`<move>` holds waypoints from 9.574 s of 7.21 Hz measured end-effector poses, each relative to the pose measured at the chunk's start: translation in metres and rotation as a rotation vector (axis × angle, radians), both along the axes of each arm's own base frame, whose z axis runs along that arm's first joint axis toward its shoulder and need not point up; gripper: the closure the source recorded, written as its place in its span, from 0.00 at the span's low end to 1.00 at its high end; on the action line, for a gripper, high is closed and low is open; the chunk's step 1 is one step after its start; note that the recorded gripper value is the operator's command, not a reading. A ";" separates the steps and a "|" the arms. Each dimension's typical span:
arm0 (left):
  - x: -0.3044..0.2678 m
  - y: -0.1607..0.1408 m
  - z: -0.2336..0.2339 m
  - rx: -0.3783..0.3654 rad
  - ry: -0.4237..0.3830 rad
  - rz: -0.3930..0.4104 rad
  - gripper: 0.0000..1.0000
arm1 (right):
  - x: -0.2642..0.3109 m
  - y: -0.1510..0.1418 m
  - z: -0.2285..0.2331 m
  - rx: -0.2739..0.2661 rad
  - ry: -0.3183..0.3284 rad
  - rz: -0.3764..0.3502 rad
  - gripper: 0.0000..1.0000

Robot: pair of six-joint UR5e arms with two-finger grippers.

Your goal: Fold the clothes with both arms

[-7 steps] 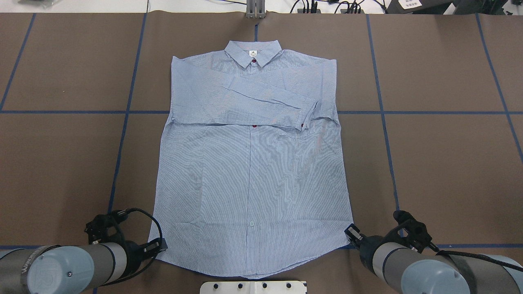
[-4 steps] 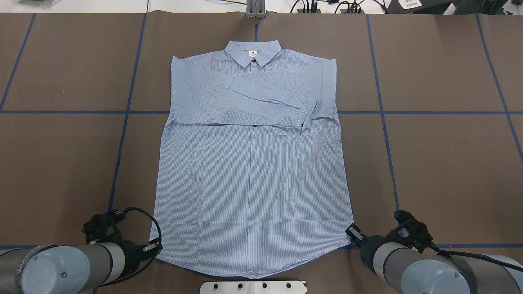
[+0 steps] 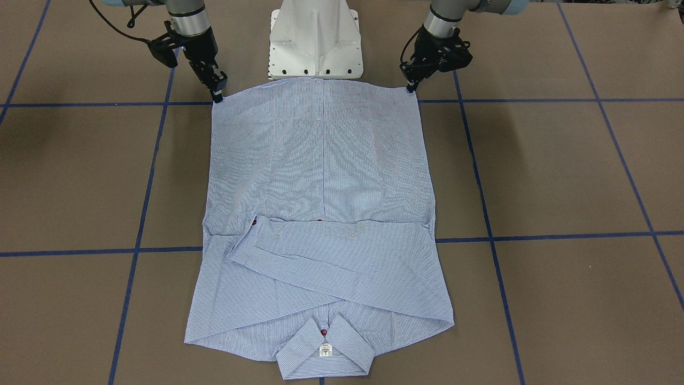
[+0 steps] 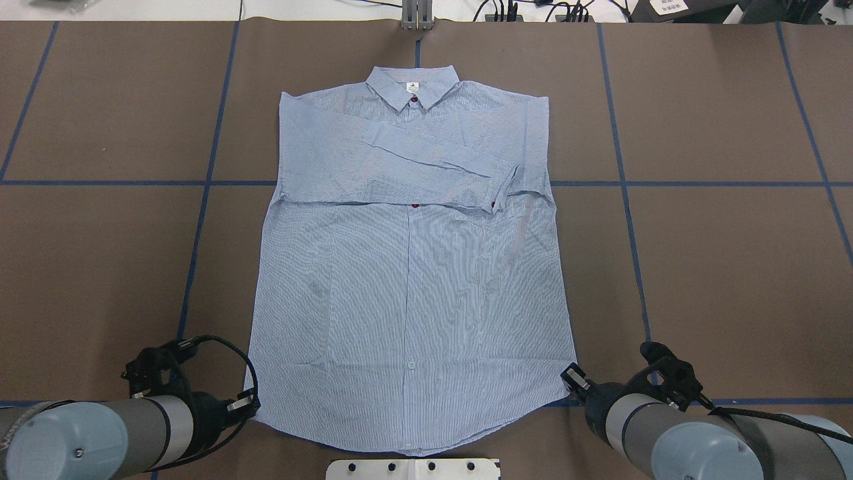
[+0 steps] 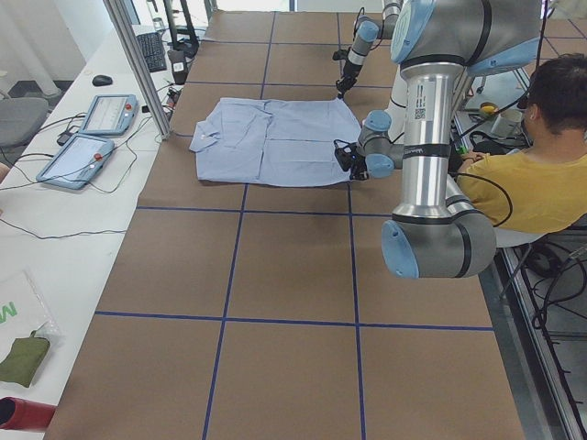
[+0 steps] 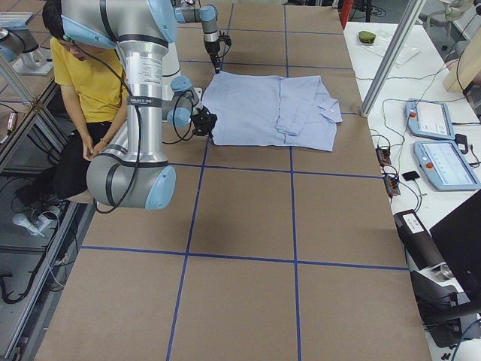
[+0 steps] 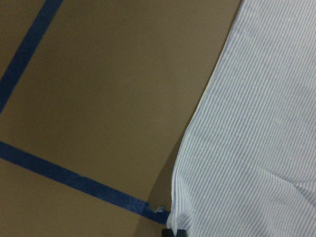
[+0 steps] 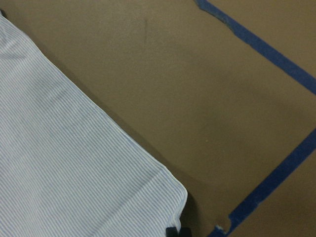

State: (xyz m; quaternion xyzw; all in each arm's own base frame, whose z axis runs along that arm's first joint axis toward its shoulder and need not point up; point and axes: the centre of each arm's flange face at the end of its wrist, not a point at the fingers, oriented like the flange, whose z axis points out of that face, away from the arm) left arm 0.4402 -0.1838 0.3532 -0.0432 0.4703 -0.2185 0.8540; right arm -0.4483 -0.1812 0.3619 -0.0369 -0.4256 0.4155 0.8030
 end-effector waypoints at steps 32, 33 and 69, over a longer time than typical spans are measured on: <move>-0.010 -0.515 0.003 0.230 0.003 -0.637 0.01 | 0.013 -0.509 -0.029 -0.011 0.012 0.366 0.00; -0.014 -0.517 -0.002 0.238 0.010 -0.638 0.01 | 0.023 -0.511 -0.034 -0.011 -0.007 0.345 0.00; 0.046 -0.217 0.013 0.122 0.080 -0.224 0.60 | 0.020 -0.045 -0.106 -0.334 -0.145 -0.112 0.00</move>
